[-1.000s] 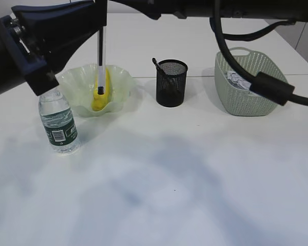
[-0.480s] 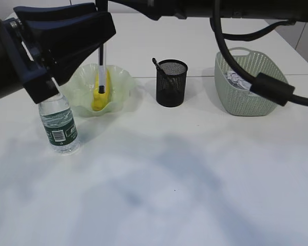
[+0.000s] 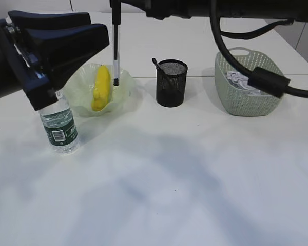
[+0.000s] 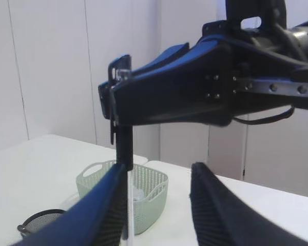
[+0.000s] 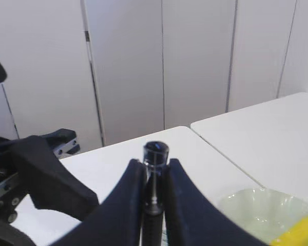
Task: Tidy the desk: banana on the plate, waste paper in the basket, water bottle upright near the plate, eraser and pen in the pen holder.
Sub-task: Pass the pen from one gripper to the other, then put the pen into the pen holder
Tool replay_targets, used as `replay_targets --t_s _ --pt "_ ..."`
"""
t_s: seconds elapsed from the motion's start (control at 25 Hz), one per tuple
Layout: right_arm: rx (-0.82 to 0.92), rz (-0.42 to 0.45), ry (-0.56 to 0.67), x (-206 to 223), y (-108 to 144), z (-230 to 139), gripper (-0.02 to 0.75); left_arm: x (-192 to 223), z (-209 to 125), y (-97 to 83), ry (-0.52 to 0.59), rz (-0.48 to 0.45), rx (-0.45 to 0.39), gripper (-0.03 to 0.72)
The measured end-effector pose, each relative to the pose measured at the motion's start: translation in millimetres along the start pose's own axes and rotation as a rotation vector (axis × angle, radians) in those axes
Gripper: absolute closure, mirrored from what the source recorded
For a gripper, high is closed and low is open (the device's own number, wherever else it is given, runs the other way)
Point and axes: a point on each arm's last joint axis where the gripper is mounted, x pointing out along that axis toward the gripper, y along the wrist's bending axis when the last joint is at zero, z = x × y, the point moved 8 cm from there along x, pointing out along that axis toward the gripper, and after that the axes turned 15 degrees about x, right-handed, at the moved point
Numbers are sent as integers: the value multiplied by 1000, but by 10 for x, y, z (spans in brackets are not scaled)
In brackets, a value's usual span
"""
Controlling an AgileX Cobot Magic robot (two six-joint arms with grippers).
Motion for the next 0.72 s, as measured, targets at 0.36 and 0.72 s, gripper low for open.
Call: replay_targets --t_s 0.36,0.72 --pt "-69 -218 17 -38 -375 -20 671 -27 -12 34 31 23 12 390" --pt "-88 -366 3 -302 -825 63 671 -29 -43 47 49 30 11 390"
